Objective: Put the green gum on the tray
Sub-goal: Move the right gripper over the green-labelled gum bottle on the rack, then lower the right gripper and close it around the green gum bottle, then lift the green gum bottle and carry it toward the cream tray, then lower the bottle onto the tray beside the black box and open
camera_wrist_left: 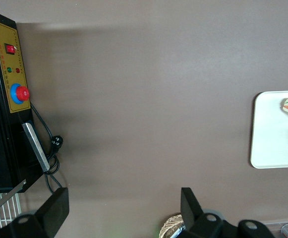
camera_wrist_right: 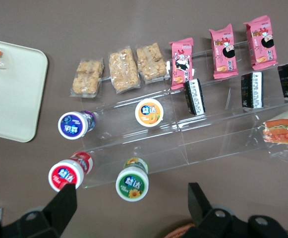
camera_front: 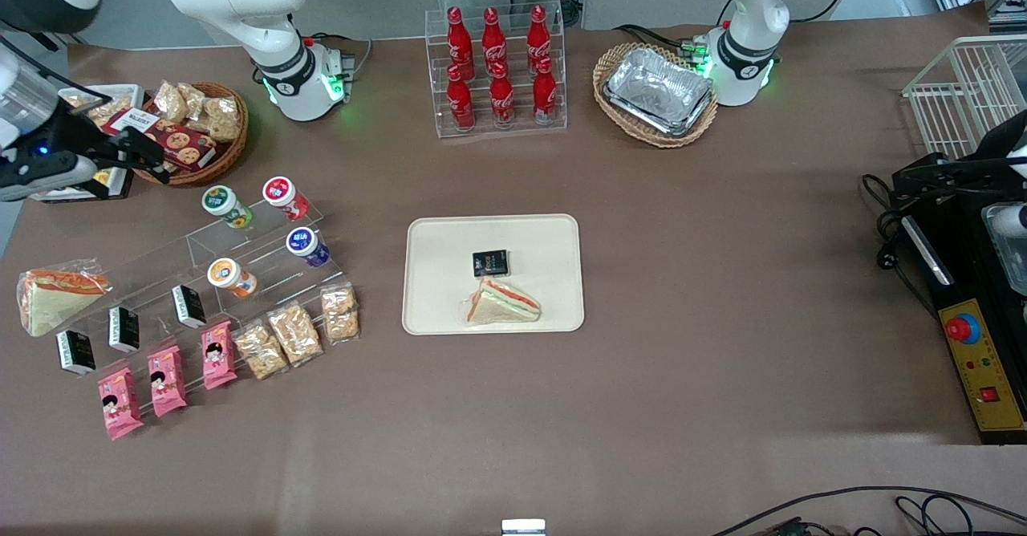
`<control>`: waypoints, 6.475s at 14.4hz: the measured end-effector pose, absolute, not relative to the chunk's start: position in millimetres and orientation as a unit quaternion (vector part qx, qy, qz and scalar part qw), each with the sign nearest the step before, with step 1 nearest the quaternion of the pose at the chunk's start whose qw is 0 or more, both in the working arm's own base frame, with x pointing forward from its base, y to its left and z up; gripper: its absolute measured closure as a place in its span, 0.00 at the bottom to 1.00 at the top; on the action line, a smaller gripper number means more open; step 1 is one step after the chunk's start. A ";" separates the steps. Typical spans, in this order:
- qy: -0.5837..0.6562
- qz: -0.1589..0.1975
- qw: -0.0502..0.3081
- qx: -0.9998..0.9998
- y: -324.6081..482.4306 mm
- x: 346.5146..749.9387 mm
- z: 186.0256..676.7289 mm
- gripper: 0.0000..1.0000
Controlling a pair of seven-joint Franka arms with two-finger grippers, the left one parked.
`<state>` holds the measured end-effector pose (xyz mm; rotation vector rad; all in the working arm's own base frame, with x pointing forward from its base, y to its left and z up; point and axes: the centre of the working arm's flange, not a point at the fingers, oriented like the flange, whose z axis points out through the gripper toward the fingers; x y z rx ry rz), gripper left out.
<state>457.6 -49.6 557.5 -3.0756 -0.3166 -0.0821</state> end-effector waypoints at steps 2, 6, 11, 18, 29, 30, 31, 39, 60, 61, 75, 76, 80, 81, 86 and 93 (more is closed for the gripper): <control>-0.097 -0.034 0.025 -0.994 -52.7 451.6 530.2 0.00; -0.092 -0.034 0.028 -0.995 -54.0 438.1 480.1 0.00; -0.086 -0.031 0.029 -0.995 -55.4 423.9 435.2 0.00; -0.077 -0.026 0.030 -0.996 -57.7 405.6 392.9 0.00; -0.076 -0.034 0.029 -0.996 -55.7 394.6 379.7 0.29; -0.075 -0.035 0.029 -0.996 -55.7 394.5 379.7 0.39; -0.075 -0.035 0.029 -0.996 -55.8 394.4 379.7 0.41; -0.075 -0.051 0.025 -0.996 -58.7 410.3 413.1 0.41; 0.046 -0.011 0.015 -0.999 123.5 491.1 617.0 0.41; 0.064 -0.009 0.013 -0.998 145.9 490.0 614.5 0.41; 0.176 0.013 0.039 -0.983 295.0 482.4 450.4 0.41; 0.176 0.010 0.041 -0.984 296.2 477.9 426.4 0.41; 0.182 0.016 0.036 -0.983 297.5 462.1 356.9 0.41; 0.186 0.010 0.028 -0.982 301.4 459.2 344.5 0.41; 0.208 -0.032 -0.016 -0.978 332.3 441.0 275.3 0.41; 0.223 -0.034 0.001 -0.974 337.1 443.2 243.8 0.41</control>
